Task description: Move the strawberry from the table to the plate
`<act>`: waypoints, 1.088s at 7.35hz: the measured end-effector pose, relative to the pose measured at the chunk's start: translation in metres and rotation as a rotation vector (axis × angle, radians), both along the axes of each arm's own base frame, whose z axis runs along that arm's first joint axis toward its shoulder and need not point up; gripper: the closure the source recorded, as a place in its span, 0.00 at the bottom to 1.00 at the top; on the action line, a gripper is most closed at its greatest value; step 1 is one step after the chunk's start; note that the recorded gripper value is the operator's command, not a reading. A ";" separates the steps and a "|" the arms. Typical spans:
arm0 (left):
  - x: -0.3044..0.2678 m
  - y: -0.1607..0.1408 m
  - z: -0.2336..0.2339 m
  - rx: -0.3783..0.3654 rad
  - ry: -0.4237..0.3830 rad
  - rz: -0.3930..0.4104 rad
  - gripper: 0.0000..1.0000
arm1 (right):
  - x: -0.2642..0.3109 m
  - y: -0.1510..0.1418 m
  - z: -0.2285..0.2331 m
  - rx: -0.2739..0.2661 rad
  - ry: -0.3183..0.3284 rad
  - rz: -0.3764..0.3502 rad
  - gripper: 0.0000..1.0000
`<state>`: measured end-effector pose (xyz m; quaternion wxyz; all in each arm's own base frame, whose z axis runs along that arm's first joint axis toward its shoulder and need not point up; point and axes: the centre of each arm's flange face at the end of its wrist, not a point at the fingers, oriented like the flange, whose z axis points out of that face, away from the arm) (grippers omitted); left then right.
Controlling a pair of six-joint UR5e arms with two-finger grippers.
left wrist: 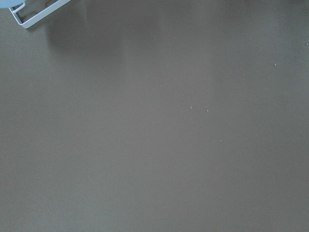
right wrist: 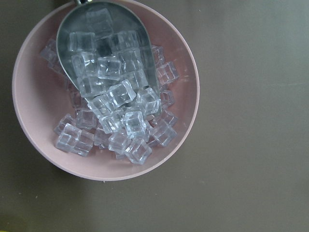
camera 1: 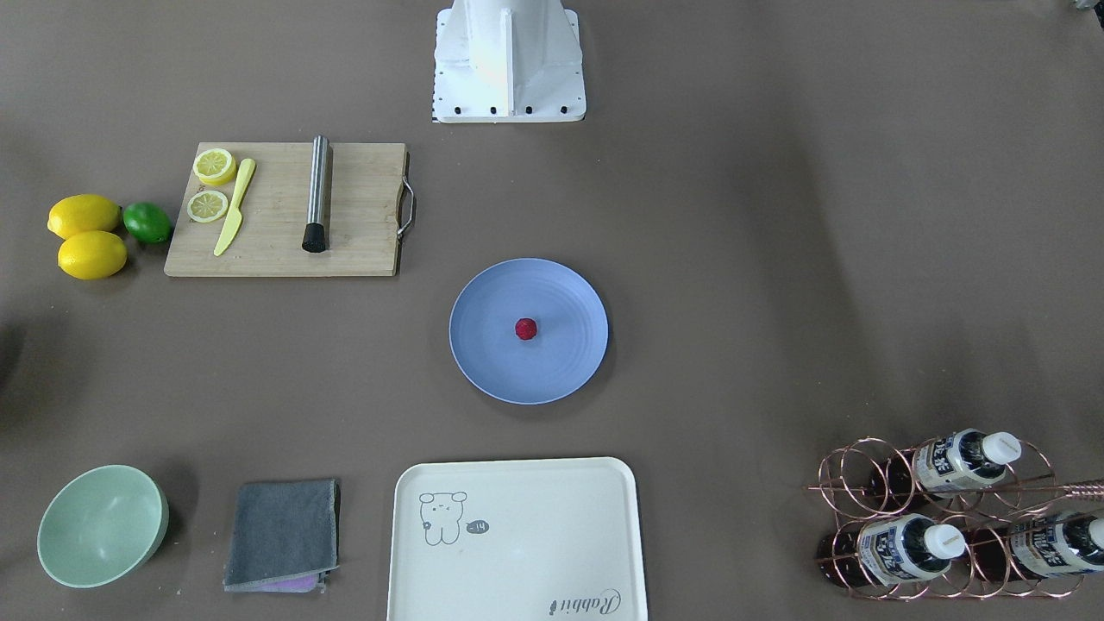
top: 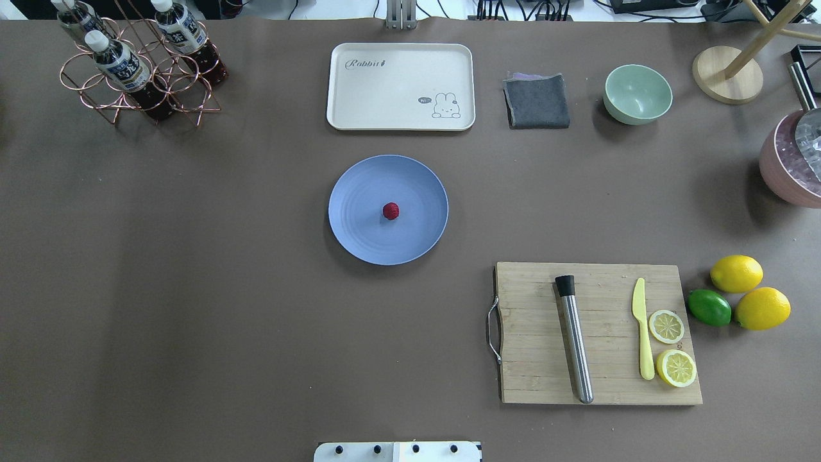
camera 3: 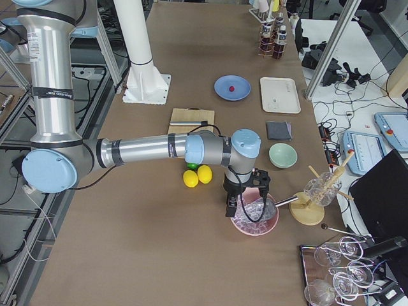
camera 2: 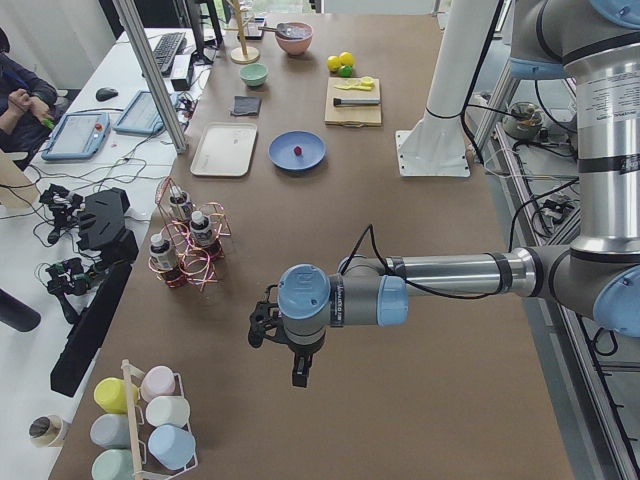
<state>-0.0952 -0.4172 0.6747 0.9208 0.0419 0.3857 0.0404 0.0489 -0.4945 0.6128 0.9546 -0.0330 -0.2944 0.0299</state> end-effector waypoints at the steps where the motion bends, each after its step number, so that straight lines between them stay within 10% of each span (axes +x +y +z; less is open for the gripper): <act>1: 0.000 0.000 0.000 0.000 0.000 0.000 0.02 | 0.000 0.000 0.000 -0.001 -0.005 0.000 0.00; 8: 0.001 0.000 0.003 -0.009 0.002 -0.002 0.02 | -0.002 0.001 -0.001 -0.004 -0.029 0.001 0.00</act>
